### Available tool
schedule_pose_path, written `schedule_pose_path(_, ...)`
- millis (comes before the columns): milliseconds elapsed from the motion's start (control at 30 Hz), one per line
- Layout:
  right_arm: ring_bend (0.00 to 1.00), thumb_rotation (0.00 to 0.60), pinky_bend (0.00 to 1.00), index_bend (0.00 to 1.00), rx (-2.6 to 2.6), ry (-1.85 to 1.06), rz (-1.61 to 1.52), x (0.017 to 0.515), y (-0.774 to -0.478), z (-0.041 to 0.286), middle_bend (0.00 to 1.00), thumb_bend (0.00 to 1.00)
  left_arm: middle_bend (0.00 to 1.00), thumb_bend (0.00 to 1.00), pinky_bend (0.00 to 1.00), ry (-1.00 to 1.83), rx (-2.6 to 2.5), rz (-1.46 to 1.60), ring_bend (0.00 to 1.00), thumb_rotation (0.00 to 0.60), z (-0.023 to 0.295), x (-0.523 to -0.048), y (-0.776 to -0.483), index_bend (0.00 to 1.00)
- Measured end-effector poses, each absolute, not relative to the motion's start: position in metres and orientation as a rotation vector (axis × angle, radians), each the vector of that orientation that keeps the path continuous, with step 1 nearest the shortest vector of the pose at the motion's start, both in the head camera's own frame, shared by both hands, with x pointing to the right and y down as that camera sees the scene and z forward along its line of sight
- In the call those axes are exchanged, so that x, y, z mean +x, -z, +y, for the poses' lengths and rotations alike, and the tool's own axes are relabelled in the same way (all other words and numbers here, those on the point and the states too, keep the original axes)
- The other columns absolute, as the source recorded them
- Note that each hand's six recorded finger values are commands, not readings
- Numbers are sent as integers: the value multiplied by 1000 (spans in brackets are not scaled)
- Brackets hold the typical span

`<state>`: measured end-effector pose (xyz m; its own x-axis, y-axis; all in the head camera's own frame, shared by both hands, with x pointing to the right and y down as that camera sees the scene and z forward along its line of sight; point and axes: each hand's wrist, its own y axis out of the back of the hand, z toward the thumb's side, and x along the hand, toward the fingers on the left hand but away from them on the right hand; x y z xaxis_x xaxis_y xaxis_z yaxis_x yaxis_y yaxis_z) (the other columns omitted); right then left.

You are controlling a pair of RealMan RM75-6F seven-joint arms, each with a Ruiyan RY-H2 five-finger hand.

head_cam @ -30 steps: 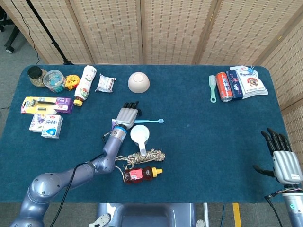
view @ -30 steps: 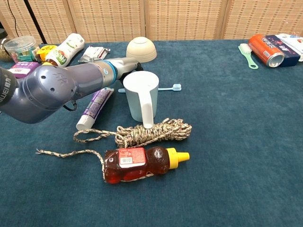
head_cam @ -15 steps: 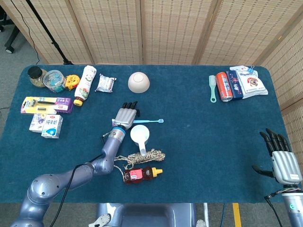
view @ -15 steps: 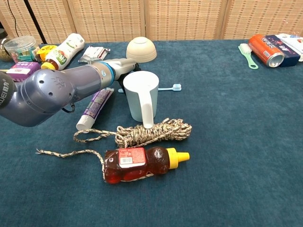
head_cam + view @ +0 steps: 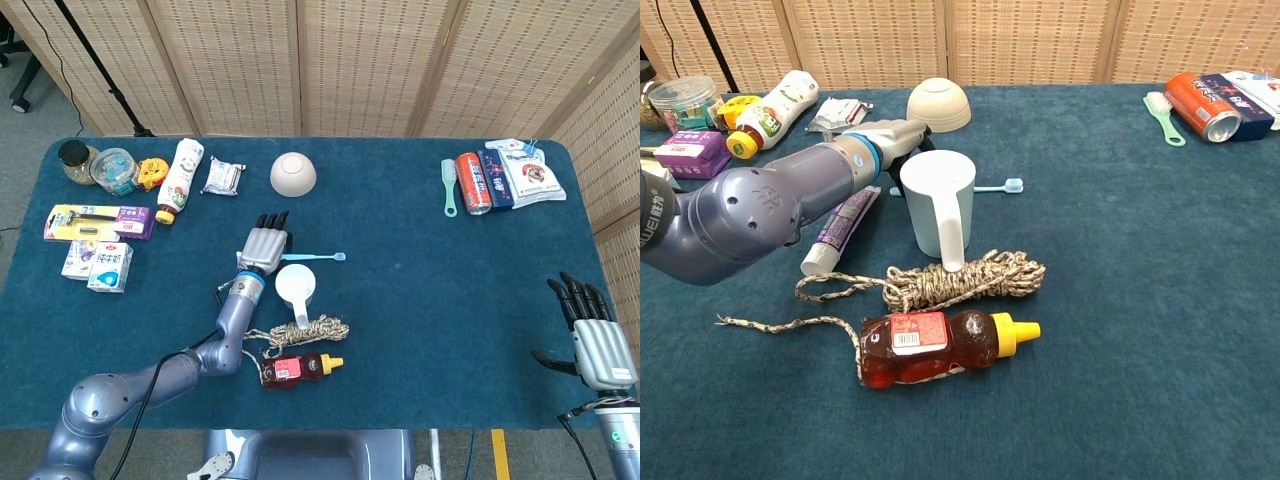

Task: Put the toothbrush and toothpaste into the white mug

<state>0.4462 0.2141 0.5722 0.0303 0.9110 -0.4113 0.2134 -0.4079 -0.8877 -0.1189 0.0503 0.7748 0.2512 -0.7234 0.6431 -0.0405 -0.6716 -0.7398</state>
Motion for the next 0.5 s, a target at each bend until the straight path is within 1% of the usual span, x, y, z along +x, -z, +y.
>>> schedule_pose_path(233, 0, 600, 0, 0, -1686, -1418, -1153, 446, -572, 214, 0, 0, 0, 376, 0, 1453, -1917, 691, 0, 600, 52, -116, -776, 457)
schedule_pose_path(500, 0, 600, 0, 0, -1690, -1419, -1152, 446, -572, 214, 0, 0, 0, 375, 0, 1461, -1902, 676, 0, 600, 52, -115, -779, 454)
